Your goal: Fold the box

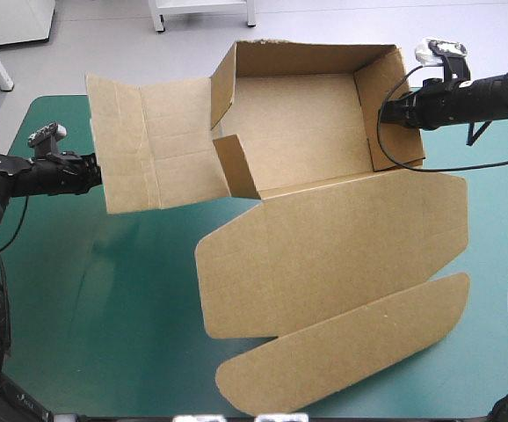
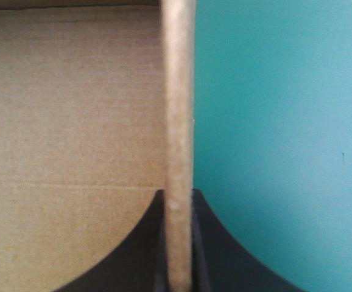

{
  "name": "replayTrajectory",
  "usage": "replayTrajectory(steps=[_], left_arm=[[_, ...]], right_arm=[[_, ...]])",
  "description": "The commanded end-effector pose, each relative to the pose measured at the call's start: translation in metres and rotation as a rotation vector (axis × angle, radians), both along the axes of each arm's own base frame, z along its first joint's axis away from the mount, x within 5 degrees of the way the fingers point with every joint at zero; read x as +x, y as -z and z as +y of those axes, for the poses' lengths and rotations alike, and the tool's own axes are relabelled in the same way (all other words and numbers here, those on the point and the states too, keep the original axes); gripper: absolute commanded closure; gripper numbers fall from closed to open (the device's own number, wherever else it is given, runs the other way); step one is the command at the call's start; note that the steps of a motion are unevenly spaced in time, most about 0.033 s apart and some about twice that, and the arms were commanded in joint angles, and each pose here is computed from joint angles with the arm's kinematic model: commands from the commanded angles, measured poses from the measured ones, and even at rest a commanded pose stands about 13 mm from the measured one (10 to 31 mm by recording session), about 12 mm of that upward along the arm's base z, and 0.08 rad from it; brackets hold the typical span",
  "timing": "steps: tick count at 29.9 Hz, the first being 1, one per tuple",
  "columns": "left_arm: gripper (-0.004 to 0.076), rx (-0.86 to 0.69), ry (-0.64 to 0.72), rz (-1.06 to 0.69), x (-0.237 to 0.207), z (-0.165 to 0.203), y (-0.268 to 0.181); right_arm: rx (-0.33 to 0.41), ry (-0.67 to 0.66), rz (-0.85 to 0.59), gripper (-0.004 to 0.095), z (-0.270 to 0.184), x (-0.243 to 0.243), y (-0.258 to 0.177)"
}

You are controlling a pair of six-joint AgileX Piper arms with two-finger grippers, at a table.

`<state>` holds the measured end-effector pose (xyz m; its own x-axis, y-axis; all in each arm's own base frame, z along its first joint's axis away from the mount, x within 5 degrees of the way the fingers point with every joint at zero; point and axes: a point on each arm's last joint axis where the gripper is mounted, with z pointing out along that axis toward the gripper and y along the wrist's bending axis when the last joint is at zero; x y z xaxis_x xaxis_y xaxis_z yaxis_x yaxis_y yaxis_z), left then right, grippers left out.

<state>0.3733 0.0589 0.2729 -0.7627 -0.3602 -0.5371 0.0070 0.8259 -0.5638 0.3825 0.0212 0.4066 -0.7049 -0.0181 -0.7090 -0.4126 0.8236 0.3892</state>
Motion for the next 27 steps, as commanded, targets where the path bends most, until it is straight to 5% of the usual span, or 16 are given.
replayTrajectory(steps=[1, 11, 20, 27], left_arm=[[0.0412, -0.227, 0.099, -0.213, 0.004, -0.032, -0.040], [0.0412, -0.403, 0.445, -0.245, -0.008, -0.131, -0.053], [0.0412, -0.749, 0.565, -0.368, -0.019, -0.145, -0.085], [0.0412, -0.780, 0.584, -0.382, -0.025, -0.152, -0.094]], right_arm=[[0.031, -0.020, -0.112, 0.0925, 0.019, -0.015, -0.032], [0.008, 0.053, -0.096, 0.0925, 0.024, 0.009, -0.011], [-0.082, 0.098, -0.071, 0.0925, 0.017, 0.018, 0.002], [-0.081, 0.109, -0.068, 0.0925, 0.016, 0.021, 0.005]])
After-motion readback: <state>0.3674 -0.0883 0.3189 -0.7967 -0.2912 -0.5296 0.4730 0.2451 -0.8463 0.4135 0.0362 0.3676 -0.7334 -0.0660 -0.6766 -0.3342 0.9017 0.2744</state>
